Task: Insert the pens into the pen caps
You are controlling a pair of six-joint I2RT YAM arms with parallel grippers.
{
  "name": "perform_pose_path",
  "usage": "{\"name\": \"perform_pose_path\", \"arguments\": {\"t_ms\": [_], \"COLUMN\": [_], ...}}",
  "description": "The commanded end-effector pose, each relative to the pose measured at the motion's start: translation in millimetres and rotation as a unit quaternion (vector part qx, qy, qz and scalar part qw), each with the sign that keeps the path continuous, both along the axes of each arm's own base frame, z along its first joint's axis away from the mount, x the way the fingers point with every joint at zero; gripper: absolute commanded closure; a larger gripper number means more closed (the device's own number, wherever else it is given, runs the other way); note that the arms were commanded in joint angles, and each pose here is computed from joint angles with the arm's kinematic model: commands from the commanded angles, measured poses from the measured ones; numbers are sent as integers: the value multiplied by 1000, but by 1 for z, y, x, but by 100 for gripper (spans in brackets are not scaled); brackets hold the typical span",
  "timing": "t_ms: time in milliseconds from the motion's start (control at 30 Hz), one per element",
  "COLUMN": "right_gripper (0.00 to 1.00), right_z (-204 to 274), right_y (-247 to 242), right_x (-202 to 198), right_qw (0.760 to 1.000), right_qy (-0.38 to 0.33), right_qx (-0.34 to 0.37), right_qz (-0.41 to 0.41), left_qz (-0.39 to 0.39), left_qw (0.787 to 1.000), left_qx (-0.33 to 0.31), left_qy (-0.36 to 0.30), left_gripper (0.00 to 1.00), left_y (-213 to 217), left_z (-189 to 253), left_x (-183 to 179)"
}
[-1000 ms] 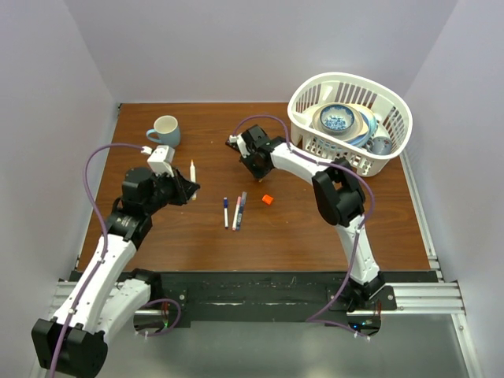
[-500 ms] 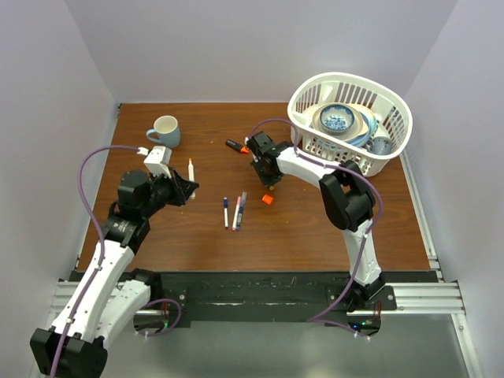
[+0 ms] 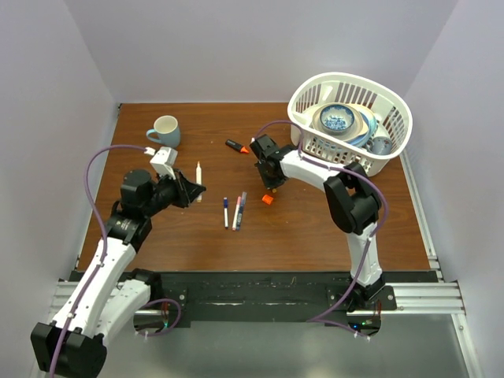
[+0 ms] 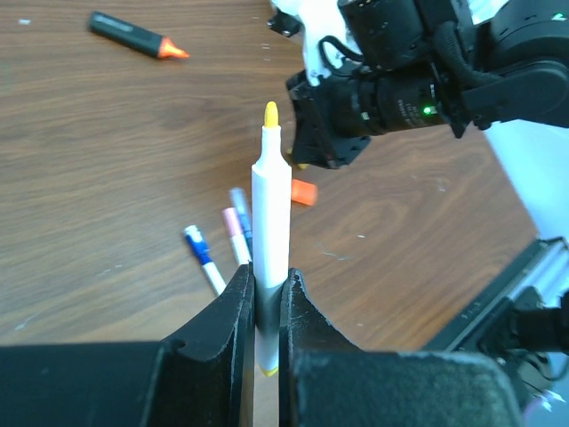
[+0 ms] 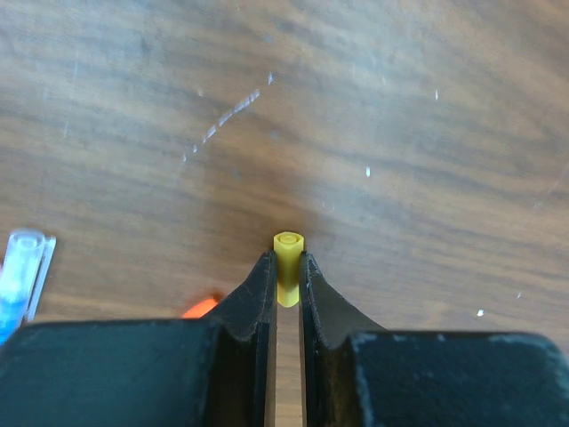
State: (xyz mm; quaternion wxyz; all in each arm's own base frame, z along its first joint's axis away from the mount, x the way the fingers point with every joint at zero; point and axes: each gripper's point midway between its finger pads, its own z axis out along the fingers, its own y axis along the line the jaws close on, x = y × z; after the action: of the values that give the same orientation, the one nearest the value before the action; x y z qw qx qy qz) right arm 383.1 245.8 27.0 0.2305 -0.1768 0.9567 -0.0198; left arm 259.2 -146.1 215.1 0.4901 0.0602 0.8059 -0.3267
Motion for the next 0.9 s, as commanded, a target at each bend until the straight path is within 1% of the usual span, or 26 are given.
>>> {"name": "perform_pose_path", "arguments": {"t_ms": [0, 33, 100, 133, 167, 233, 267, 333, 367, 467, 500, 567, 600, 633, 767, 867], "right_gripper": [97, 97, 97, 97, 97, 97, 97, 97, 97, 97, 97, 97, 97, 97, 97, 97], "right_z": [37, 51, 56, 65, 88, 105, 131, 144, 167, 184, 197, 208, 220, 226, 250, 267], "right_y": [12, 14, 17, 21, 22, 27, 28, 29, 29, 36, 39, 49, 51, 54, 65, 74], "right_x": [-5, -7, -13, -17, -20, -30, -36, -45, -52, -68, -74, -87, -91, -94, -108, -115], "right_qw": [996, 994, 989, 986, 981, 971, 961, 950, 939, 918, 904, 894, 882, 877, 850, 828], "right_qy": [-39, -51, -56, -58, -76, -84, -106, -115, -133, -137, -147, -149, -159, -162, -177, -187], "right_qx": [76, 95, 126, 148, 175, 221, 250, 287, 314, 368, 398, 421, 441, 452, 493, 527], "right_qz": [-32, -34, -43, -42, -41, -44, -42, -50, -46, -49, -48, -37, -40, -37, -42, -43], "left_qz": [-46, -60, -73, -96, -108, -140, -146, -158, -159, -180, -187, -214, -223, -231, -234, -248], "left_qw": [998, 997, 996, 994, 992, 985, 983, 978, 978, 970, 966, 956, 951, 949, 947, 939], "left_qx": [-45, -47, -53, -58, -64, -101, -110, -133, -137, -163, -180, -199, -214, -216, -222, -237], "left_qy": [-15, -13, -8, -8, -5, -14, -6, -14, -11, -2, 0, 8, 4, 2, 3, 1], "left_gripper": [100, 100, 100, 100, 100, 100, 100, 100, 100, 100, 100, 100, 100, 100, 100, 100], "left_y": [-24, -33, -44, -57, -63, -78, -81, -88, -89, -97, -101, -108, -112, -115, -121, -125], "left_z": [16, 16, 16, 16, 14, 24, 17, 24, 20, 19, 23, 24, 30, 31, 29, 32], "left_x": [-9, -14, -18, -26, -30, -39, -41, -44, -45, -49, -48, -56, -57, -60, -64, -72]}}
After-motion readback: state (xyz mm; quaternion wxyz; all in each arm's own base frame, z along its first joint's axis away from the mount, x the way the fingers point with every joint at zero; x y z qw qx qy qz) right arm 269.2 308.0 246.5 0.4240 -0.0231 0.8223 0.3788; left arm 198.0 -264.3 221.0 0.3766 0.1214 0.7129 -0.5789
